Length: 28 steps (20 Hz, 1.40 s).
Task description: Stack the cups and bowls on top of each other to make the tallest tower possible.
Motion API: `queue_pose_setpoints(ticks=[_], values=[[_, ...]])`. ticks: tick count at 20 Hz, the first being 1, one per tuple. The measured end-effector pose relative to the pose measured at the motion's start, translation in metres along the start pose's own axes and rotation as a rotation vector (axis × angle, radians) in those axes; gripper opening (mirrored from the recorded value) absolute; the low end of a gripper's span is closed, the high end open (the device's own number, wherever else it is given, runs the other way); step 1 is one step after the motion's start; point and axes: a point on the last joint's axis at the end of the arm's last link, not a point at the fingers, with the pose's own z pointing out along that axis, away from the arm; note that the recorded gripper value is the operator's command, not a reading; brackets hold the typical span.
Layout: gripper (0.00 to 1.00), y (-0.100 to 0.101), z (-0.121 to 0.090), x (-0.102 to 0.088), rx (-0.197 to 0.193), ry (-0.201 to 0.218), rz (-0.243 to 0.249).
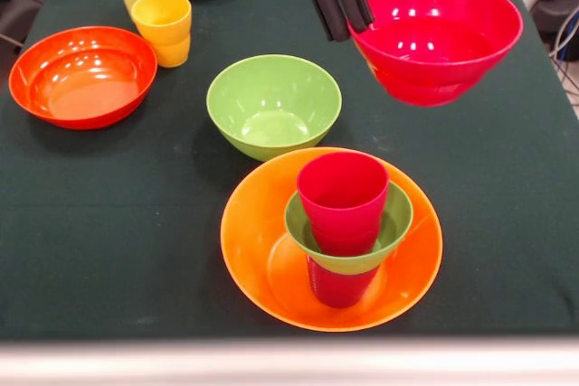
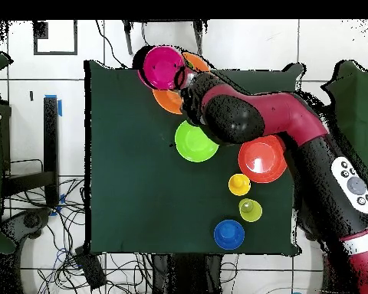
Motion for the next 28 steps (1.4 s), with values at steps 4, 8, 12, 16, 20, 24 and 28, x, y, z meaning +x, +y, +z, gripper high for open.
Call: queue_pose_setpoints(ticks=[4,8,12,16,20,24,28], values=[[0.0,-0.003,-0.005,-0.006,-0.009,-0.012,-0.007],[0.0,-0.011,-0.007,-0.009,-0.013,-0.02,-0.026],[0.0,-0.018,-0.006,-0.011,-0.013,-0.024,-0.048],[0.0,-0.025,-0.004,-0.01,-0.013,-0.025,-0.067],[0.0,-0.031,-0.003,-0.011,-0.014,-0.027,-0.084],[0.0,-0.037,-0.001,-0.011,-0.018,-0.027,-0.097],[0.0,-0.041,0.003,-0.01,-0.023,-0.026,-0.106]])
